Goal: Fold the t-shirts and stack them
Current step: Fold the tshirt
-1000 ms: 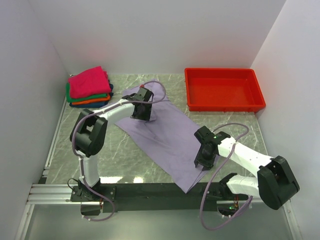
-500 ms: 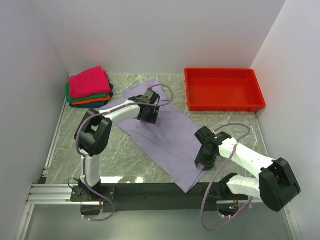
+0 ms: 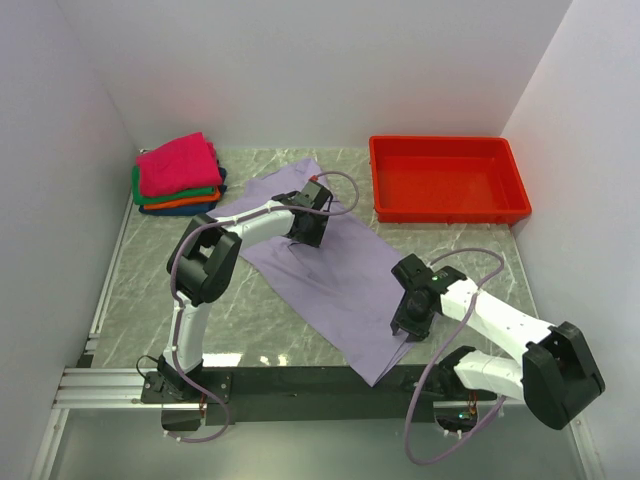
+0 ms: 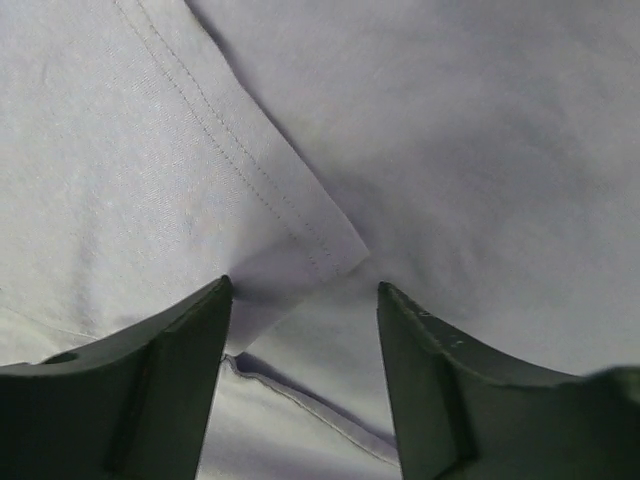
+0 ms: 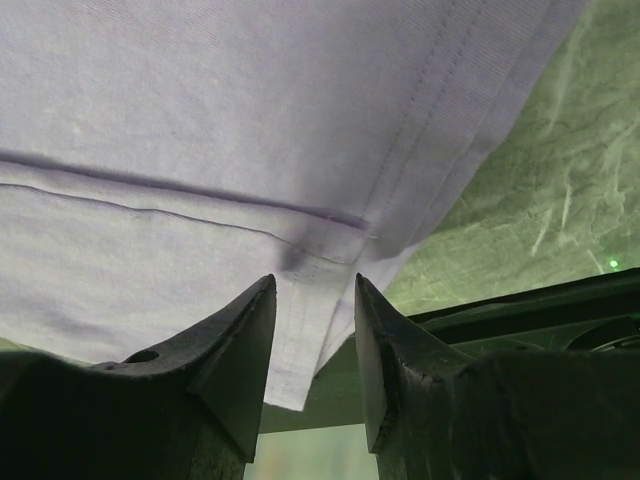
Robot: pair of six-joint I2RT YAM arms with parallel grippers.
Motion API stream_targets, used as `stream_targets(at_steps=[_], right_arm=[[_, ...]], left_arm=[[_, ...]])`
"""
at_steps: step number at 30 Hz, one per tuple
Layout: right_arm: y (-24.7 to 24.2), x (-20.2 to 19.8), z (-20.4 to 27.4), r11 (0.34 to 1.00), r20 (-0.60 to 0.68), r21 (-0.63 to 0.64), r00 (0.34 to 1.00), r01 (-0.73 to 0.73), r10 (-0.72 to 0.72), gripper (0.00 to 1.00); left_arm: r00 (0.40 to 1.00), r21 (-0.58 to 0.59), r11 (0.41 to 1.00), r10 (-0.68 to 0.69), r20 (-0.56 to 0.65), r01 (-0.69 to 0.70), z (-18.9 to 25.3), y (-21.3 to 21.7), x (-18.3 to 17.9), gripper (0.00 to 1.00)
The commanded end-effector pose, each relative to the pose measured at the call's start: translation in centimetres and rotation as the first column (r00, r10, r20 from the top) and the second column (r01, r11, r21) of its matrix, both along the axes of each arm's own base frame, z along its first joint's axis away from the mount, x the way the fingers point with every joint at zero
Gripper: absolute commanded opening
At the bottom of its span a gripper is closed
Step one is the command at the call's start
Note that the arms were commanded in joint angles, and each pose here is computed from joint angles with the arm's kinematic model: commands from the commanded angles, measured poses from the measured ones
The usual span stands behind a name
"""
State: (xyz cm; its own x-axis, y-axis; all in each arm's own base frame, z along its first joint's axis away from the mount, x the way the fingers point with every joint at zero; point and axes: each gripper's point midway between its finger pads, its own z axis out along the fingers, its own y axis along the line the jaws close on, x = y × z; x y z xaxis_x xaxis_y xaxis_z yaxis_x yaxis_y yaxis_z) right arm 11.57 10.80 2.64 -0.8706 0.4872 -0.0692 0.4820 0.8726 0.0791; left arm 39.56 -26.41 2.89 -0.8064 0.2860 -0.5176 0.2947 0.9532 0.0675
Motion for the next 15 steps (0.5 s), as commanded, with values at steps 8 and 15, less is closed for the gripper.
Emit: stream_targets(at_steps=[8, 15], right_arm=[[-1.2, -1.3, -0.3, 0.999, 0.001, -0.018, 0.999, 0.042, -0.042, 0.45], [-1.5, -1.9, -0.5, 0.998, -0.009, -0.021, 0.998, 0.054, -0.054, 0.45]], left_arm=[[0.998, -0.001, 1.000, -0.006, 0.060, 0.006, 1.0, -1.1, 1.6, 0.61], [0.998, -0.008, 1.000, -0.009, 0.060, 0.009, 0.9, -1.5, 2.0, 0.55]])
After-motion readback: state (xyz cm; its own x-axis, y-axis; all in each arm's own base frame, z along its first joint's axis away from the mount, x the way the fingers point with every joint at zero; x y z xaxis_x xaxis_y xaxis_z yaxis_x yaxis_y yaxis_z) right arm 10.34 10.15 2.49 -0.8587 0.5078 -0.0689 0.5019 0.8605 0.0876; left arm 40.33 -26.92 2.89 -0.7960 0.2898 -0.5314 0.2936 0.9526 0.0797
